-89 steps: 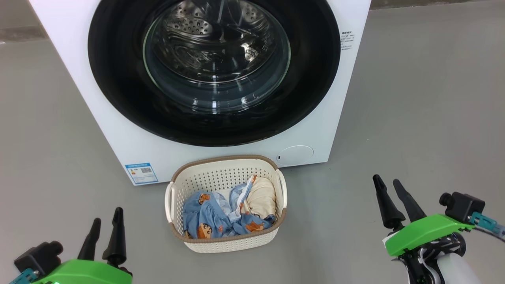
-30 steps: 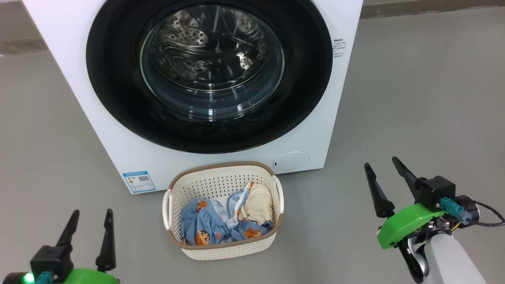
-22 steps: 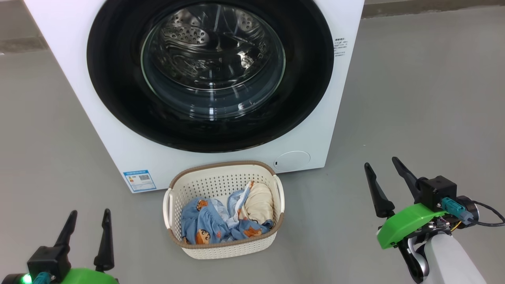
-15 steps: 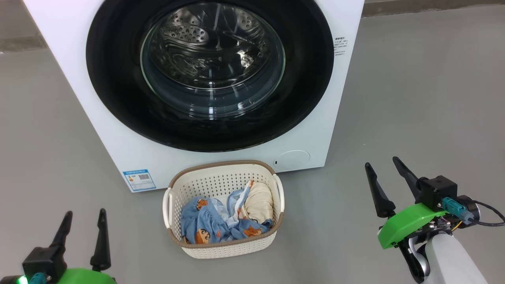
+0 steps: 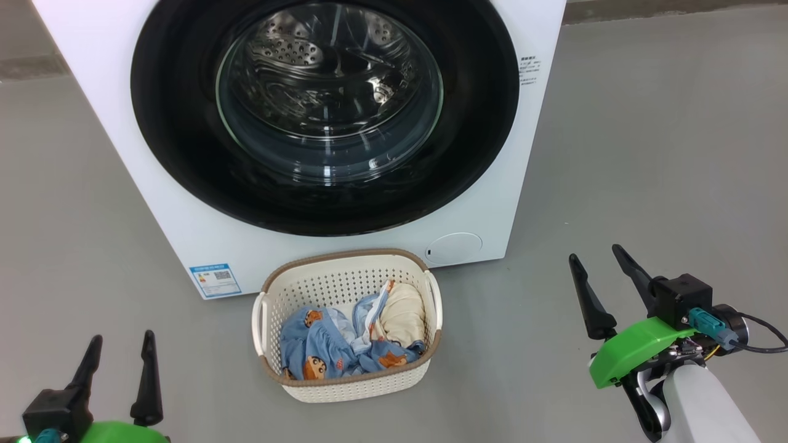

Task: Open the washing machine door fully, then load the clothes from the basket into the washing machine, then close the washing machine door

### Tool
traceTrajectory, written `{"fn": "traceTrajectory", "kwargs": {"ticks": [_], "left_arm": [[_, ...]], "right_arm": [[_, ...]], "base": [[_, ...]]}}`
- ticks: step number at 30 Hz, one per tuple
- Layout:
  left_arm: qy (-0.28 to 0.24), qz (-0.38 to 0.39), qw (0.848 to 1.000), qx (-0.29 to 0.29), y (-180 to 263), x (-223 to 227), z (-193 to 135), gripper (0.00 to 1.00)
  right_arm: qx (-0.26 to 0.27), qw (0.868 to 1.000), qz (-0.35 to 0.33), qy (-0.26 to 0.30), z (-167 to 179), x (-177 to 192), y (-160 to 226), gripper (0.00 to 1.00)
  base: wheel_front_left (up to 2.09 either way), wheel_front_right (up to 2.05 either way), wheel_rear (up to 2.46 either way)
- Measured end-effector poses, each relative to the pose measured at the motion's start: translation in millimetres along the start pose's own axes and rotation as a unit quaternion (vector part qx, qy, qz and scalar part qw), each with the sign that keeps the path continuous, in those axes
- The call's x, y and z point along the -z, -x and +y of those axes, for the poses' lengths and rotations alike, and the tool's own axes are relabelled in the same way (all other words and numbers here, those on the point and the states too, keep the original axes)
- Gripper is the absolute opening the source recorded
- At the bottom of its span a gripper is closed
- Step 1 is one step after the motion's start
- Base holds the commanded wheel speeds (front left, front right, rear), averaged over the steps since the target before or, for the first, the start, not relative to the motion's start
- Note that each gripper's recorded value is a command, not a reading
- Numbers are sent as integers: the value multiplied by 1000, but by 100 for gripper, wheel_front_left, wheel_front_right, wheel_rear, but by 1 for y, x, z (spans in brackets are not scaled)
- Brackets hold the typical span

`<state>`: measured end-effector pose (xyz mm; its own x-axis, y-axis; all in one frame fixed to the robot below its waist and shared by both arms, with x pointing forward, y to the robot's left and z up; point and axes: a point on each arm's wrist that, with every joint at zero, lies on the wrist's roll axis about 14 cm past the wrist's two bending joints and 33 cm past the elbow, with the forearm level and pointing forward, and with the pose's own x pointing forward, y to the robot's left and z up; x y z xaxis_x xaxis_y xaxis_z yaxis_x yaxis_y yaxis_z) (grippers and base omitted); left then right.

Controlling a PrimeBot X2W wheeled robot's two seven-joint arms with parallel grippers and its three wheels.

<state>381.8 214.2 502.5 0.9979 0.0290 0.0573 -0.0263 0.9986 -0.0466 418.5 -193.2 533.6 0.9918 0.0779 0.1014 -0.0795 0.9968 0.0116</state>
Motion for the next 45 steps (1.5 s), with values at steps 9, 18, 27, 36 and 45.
{"fn": "traceTrajectory", "kwargs": {"ticks": [9,18,27,36,45], "left_arm": [[-1,12,1000,0,0,8,2,100],[-1,22,1000,-5,-2,15,5,100],[2,18,1000,-9,-9,12,9,100],[9,14,1000,-10,-12,11,8,100],[11,8,1000,-8,-12,8,5,100]], "right_arm": [[2,1000,2,-1,-1,2,-1,100],[1,1000,10,-3,0,9,-5,100],[-1,1000,17,-4,1,15,-9,100],[4,1000,17,-5,-2,17,-11,100],[3,1000,15,-4,-2,14,-10,100]], "base": [[3,3,-6],[53,53,-106],[112,112,-224],[108,108,-216],[38,38,-76]]}}
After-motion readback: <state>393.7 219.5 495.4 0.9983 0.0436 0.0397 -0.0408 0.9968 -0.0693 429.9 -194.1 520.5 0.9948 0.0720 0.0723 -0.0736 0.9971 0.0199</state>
